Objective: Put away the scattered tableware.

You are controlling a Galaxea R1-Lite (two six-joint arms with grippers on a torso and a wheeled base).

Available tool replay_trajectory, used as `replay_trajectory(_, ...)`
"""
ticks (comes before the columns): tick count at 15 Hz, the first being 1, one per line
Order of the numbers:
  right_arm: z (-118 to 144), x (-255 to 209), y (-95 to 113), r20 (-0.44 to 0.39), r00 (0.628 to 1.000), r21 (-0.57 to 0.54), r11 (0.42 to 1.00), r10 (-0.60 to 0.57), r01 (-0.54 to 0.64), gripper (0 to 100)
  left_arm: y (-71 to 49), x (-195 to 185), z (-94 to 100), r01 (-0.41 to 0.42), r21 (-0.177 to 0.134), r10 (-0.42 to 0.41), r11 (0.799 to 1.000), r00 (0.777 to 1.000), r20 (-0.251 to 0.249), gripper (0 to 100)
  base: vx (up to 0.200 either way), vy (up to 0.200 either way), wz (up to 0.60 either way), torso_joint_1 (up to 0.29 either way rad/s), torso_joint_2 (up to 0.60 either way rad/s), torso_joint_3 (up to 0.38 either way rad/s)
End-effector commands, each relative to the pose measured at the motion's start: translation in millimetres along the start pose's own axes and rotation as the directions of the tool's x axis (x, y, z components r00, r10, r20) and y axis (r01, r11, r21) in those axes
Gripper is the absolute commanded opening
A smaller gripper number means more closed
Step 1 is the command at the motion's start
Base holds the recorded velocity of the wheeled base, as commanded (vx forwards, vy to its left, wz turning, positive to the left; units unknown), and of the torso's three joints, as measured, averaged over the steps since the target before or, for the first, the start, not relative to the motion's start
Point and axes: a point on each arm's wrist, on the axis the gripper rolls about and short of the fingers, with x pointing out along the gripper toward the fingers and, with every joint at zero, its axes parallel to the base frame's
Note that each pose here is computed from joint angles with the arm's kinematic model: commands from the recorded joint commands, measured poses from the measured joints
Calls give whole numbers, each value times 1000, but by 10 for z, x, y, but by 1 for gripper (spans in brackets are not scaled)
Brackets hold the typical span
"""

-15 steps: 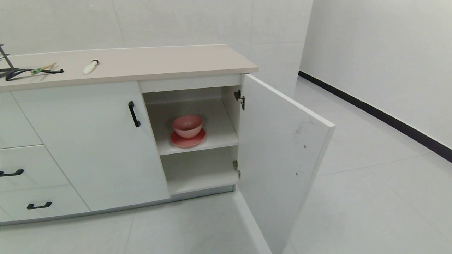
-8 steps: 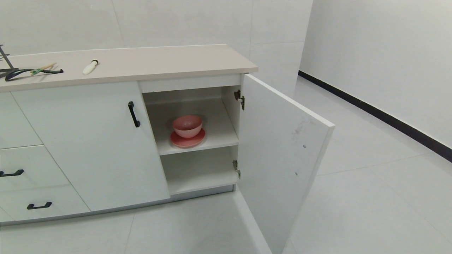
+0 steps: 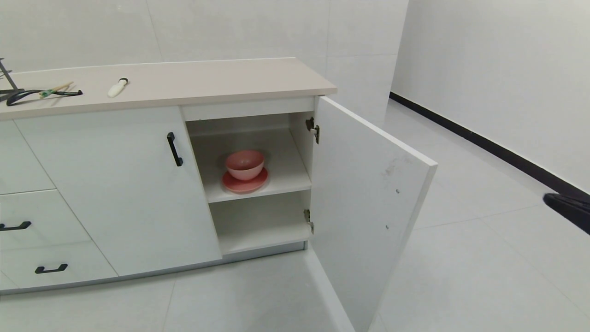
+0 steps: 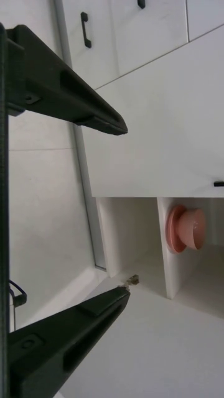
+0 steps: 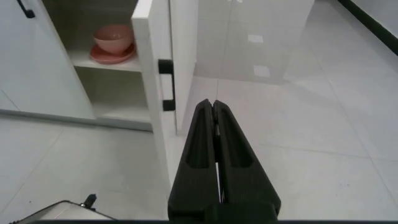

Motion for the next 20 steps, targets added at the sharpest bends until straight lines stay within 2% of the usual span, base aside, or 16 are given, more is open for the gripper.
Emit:
replay_trajectory(1, -120, 532, -124, -126, 991, -50, 997, 46, -52, 0, 0, 0, 0, 0, 0, 0, 1000, 1000, 0, 100, 0, 0, 0, 0, 0, 0)
replay_trajectory(3, -118, 674, -183, -147, 988, -65, 996, 49, -59, 0, 0, 0, 0, 0, -2, 0, 1000, 1000, 0, 100, 0, 0, 0, 0, 0, 0)
replay_trajectory(4, -114, 811, -276, -152, 987, -57, 997, 51, -61, 0, 0, 0, 0, 0, -2, 0, 1000, 1000, 0, 100, 0, 0, 0, 0, 0, 0)
replay_trajectory(6, -143, 1027, -339, -102, 990, -72, 991, 101, -109, 0, 0, 0, 0, -2, -8, 2, 1000, 1000, 0, 100, 0, 0, 0, 0, 0, 0)
replay_trajectory(9, -175, 1195, -202, -76, 981, -90, 979, 177, -183, 0, 1, 0, 2, -3, -14, 3, 1000, 1000, 2, 100, 0, 0, 0, 0, 0, 0)
replay_trajectory(13, -244, 1547, -234, -64, 966, -90, 963, 251, -256, 0, 0, 0, 2, -2, -11, 2, 1000, 1000, 2, 100, 0, 0, 0, 0, 0, 0)
replay_trajectory(14, -270, 1589, -185, -60, 961, -93, 957, 269, -274, 0, 0, 0, 2, -2, -9, 2, 1000, 1000, 2, 100, 0, 0, 0, 0, 0, 0)
replay_trajectory(20, -248, 1602, 60, -41, 924, -108, 917, 381, -383, 0, 0, 0, 2, -2, -11, 2, 1000, 1000, 2, 100, 0, 0, 0, 0, 0, 0)
